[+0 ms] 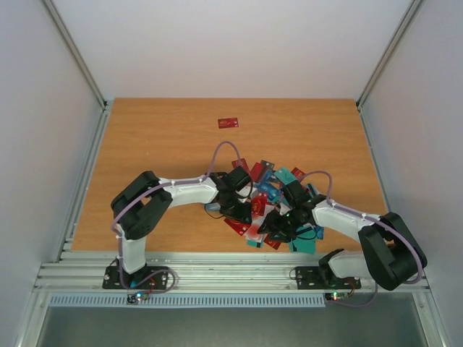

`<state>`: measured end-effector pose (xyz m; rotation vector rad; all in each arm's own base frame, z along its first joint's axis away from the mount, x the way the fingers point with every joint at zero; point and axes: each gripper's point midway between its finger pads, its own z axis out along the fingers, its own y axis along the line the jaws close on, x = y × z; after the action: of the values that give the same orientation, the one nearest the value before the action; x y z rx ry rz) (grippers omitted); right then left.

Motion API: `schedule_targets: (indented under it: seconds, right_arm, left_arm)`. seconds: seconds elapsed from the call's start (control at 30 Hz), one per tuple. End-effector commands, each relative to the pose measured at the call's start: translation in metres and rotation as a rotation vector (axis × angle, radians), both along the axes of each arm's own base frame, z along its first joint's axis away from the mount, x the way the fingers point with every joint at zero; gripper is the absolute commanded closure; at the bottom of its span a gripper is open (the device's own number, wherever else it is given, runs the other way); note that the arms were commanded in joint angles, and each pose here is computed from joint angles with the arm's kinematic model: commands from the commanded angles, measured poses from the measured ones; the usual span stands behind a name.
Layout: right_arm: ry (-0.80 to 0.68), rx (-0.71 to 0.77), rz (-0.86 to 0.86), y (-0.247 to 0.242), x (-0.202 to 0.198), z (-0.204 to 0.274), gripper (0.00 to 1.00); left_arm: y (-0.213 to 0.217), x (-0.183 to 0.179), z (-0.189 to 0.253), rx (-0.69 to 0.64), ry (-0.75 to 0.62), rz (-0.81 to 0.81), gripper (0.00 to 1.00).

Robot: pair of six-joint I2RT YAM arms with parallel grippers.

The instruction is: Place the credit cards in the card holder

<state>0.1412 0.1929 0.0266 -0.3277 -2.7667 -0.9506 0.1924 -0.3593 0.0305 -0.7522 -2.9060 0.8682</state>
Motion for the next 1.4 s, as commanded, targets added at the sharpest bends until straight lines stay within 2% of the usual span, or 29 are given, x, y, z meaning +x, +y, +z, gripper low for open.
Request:
schedule_targets:
  seconds: [0.0,0.33,0.7,1.13,1.23,1.37]
  right_arm:
    - [-0.047,0.054,-0.068,0.008,0.015,-0.002,0.49]
    - [-0.075,0.097,-0.09,0.015,0.025,-0.008,0.54]
    - [-0.127,0.161,-0.084,0.023,0.032,0.001,0.8]
    - [-0.218,0.246,-0.094,0.034,0.048,0.019,0.82]
    - [-0.233,0.25,-0.097,0.034,0.05,0.021,0.82]
    - [-0.218,0.235,-0.099,0.032,0.047,0.016,0.82]
  left_arm:
    - [-0.007,-0.009,-0.013,0.005,0.052,-0.054,0.74]
    - [-0.004,-0.026,-0.036,0.007,0.137,-0.056,0.74]
    - [-0.002,-0.033,-0.044,0.0,0.169,-0.044,0.74]
    - [-0.008,-0.04,-0.035,-0.074,0.215,-0.044,0.74]
    - [-0.009,-0.035,-0.023,-0.102,0.212,-0.028,0.74]
    - [-0.008,-0.02,0.016,-0.149,0.163,0.01,0.73]
